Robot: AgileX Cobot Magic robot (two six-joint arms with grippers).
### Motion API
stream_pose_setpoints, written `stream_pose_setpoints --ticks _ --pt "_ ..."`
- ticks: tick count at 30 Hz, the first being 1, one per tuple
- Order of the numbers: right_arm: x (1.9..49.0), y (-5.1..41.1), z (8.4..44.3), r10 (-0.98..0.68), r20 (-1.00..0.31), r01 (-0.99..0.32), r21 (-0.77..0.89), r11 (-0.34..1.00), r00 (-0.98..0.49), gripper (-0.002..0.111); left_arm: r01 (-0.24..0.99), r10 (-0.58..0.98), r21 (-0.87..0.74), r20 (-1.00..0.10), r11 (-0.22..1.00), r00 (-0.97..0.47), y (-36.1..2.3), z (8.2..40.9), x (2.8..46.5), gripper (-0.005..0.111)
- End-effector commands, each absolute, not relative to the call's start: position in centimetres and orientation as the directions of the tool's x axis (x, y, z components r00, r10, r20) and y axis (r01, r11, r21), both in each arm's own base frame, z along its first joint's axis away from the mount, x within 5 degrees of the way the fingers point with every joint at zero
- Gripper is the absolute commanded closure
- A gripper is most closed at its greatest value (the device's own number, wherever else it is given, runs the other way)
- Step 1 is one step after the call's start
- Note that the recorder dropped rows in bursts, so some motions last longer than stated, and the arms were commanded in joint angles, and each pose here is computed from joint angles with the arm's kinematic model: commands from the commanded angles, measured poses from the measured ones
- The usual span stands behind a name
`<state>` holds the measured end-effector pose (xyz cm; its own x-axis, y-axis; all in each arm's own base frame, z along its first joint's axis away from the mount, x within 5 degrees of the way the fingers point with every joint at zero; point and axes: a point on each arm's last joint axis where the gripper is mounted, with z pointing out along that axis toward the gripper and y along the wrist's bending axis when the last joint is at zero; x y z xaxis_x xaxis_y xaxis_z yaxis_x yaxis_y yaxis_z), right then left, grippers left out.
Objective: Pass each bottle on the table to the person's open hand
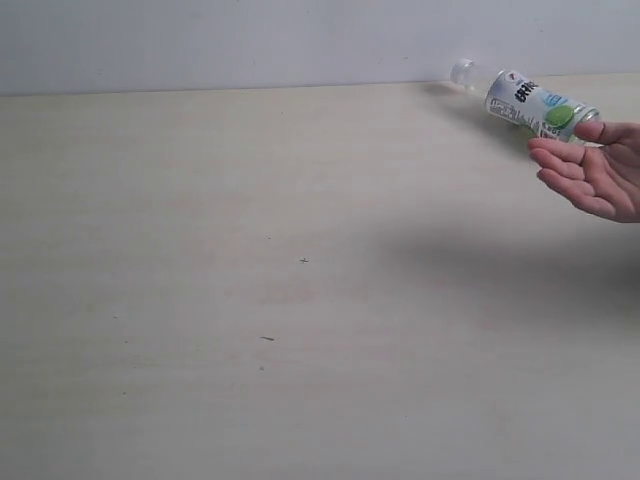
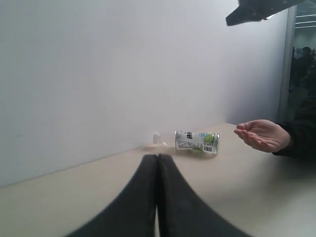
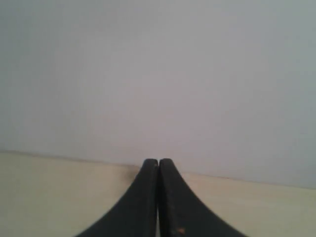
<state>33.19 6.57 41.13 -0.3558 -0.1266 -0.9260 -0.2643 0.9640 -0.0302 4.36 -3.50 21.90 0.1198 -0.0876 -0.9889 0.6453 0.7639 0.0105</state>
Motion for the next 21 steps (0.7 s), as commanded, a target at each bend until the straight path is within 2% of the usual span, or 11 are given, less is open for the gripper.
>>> stream_pose_setpoints --ticks 1,4,8,12,14,15,17,20,21 --pt "39.9 6.4 37.6 -0.324 -0.752 -0.284 -0.188 0.940 -0.574 0.108 0.643 -0.090 0.010 -0.988 0.766 0.123 -3.5 21.9 4.3 0.107" --pt "43.5 6.5 34.8 -0.432 -0.612 -0.347 -0.261 0.901 -0.663 0.108 0.643 -0.090 0.010 -0.988 0.766 0.123 -3.5 21.9 4.3 0.107" --pt "47.3 6.9 31.0 -0.563 -0.440 -0.467 -0.315 0.826 -0.699 0.108 0.643 -0.090 0.010 -0.988 0.766 0.123 -3.5 21.9 4.3 0.107" --pt "50.0 7.3 27.9 -0.648 -0.349 -0.558 -0.331 0.761 -0.677 0.108 0.643 -0.090 0.010 -0.988 0.766 0.123 -3.5 21.9 4.3 0.107" --pt "51.0 7.4 26.5 -0.671 -0.327 -0.582 -0.335 0.741 -0.666 0.103 0.643 -0.090 0.010 -0.988 0.766 0.123 -3.5 21.9 4.3 0.107" --pt "51.4 7.5 26.0 -0.679 -0.320 -0.591 -0.336 0.733 -0.661 0.099 0.643 -0.090 0.010 -0.988 0.766 0.123 -3.5 21.9 4.3 0.107" --pt "52.1 7.6 24.8 -0.693 -0.309 -0.605 -0.340 0.720 -0.651 0.081 0.643 -0.090 0.010 -0.988 0.766 0.123 -3.5 21.9 4.3 0.107" --pt "52.7 7.6 23.3 -0.697 -0.301 -0.604 -0.350 0.716 -0.651 0.037 0.643 -0.090 0.010 -0.988 0.766 0.123 -3.5 21.9 4.3 0.107" --pt "52.9 7.5 22.8 -0.700 -0.292 -0.601 -0.364 0.711 -0.651 0.027 0.643 -0.090 0.010 -0.988 0.766 0.123 -3.5 21.9 4.3 0.107"
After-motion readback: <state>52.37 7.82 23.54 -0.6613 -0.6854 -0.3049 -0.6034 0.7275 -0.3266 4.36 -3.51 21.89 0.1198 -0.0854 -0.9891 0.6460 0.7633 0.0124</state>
